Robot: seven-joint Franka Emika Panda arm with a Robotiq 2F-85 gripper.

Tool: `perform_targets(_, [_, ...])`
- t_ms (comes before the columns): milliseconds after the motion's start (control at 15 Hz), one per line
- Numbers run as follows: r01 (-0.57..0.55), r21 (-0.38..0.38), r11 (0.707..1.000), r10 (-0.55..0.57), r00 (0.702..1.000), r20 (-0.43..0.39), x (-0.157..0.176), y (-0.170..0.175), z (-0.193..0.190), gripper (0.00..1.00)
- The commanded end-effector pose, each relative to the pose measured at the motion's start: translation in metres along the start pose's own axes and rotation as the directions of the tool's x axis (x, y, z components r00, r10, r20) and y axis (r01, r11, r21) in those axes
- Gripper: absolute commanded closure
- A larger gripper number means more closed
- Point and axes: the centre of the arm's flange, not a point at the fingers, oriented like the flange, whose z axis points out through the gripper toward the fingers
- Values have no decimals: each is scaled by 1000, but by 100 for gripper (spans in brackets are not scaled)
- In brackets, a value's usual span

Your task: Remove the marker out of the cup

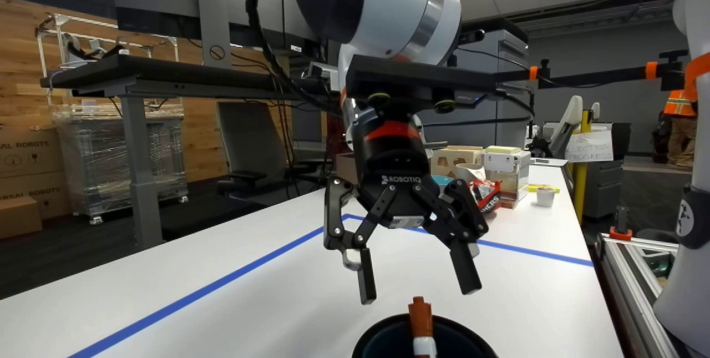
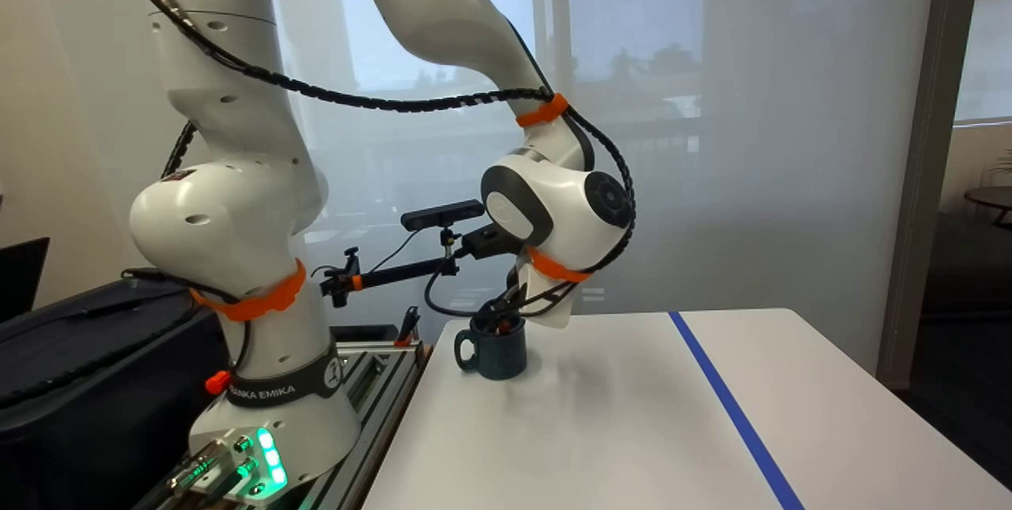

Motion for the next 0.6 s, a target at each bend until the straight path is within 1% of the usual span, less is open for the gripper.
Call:
perform_targets(0, [5,15,1000,-5,1000,-2,-5,-5,11,39])
perform_targets(333, [-4,17,1000,4,1000,7,-4,-2,15,78])
perform_targets(400, [-8,18,1000,8,1000,8,-3,-1,15,69])
perform_targets(467, [-12,20,1000,12,1000,8,-2,0,15,81])
perform_targets(533, [-15,22,1000,15,1000,7,-1,1,15,67])
